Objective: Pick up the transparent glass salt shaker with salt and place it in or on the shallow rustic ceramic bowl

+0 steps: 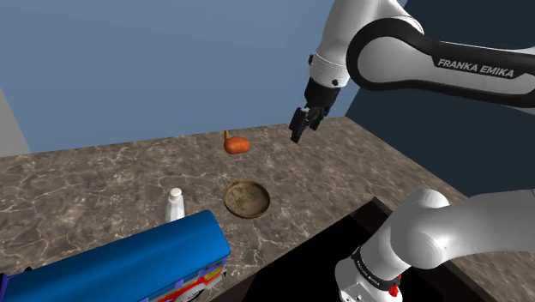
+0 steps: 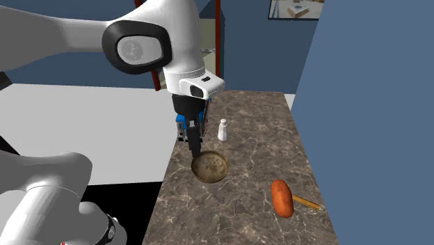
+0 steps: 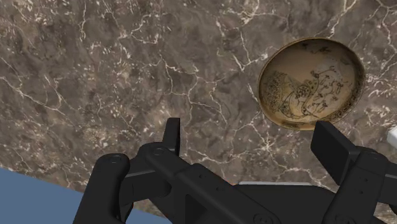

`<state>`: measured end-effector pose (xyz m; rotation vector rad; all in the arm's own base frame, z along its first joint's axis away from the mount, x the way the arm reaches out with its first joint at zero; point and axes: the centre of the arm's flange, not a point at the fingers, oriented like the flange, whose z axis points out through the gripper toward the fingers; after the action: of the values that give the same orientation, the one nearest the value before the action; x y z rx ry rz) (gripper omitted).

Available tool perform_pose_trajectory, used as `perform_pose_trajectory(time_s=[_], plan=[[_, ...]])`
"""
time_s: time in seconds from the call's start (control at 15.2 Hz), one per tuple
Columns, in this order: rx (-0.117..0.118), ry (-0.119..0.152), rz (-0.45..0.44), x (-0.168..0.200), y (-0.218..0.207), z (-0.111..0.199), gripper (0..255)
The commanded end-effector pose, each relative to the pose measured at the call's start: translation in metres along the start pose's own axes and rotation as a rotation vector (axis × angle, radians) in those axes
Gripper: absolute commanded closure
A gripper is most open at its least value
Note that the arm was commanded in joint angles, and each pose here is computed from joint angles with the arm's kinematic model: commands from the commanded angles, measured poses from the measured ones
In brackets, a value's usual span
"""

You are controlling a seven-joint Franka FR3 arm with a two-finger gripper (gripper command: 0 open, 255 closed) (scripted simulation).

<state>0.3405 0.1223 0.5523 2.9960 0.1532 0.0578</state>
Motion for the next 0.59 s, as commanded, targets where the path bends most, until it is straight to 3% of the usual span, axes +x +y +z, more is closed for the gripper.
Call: perform_pose_trajectory(time_s=[0.0,0.53], plan=[[0.002,-0.007,0.004,0.011,-0.025,0.008,0],[0.008,-0.034,0.014,0.051,-0.118,0.040,0]])
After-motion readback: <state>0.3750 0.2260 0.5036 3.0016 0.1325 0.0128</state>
